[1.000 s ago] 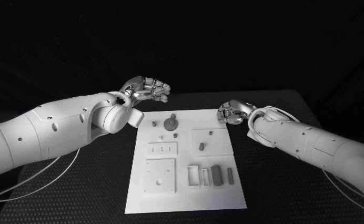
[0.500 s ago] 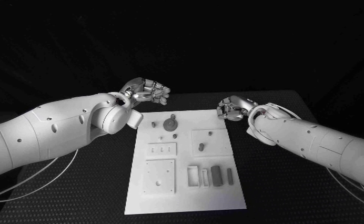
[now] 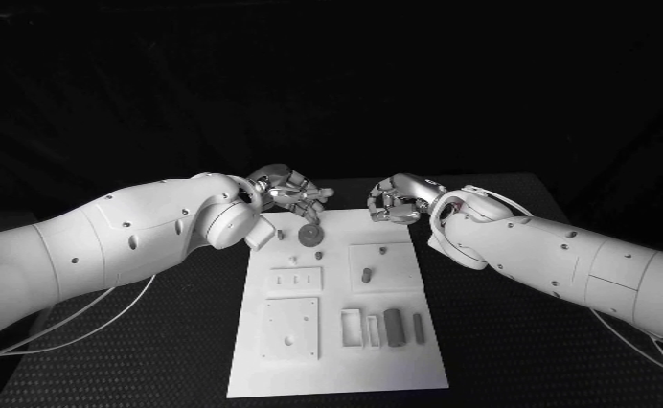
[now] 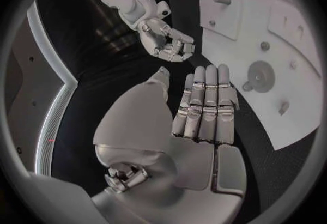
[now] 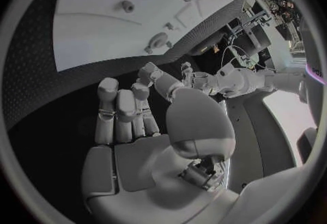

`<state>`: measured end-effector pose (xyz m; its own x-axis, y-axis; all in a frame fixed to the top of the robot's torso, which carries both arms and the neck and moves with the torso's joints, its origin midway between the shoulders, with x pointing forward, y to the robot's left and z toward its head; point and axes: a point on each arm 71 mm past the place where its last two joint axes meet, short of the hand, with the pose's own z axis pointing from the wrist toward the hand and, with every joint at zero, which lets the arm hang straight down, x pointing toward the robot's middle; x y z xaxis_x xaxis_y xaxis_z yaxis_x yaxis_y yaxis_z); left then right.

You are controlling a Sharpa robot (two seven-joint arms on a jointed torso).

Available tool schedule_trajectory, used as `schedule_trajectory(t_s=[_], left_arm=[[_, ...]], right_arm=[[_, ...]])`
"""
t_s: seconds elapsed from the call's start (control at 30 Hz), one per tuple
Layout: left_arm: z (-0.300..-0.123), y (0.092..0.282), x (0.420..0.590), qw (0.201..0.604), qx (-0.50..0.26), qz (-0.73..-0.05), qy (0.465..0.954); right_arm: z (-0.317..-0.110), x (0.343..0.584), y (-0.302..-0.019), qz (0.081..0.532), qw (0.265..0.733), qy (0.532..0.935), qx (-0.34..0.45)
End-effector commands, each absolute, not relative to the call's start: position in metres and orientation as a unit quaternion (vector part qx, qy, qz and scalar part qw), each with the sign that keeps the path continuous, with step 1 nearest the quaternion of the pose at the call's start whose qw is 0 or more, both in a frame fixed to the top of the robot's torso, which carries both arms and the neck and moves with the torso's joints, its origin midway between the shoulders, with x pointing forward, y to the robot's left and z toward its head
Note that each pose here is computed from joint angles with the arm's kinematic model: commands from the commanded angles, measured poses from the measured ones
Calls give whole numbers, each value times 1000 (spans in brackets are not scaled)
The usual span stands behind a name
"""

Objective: Assemble the parts on the task board

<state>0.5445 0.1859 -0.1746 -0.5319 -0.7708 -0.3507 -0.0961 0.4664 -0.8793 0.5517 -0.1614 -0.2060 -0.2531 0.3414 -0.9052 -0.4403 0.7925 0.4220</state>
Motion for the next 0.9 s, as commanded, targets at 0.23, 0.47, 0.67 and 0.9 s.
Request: schedule_trajectory(t_s=[0.23, 0.47, 0.67, 0.9], left_arm=[[-193, 163, 537, 367, -254, -397, 802], [-197, 158, 533, 357, -253, -392, 809], [-198, 158, 533, 354, -252, -391, 811], [-198, 156, 532, 351, -249, -394, 812]], right_arm=[[-204, 536, -126, 321, 602, 728, -66], [-202, 530, -115, 329, 602, 724, -71], [-202, 528, -110, 333, 599, 724, -75], [-201, 524, -104, 339, 597, 723, -79]])
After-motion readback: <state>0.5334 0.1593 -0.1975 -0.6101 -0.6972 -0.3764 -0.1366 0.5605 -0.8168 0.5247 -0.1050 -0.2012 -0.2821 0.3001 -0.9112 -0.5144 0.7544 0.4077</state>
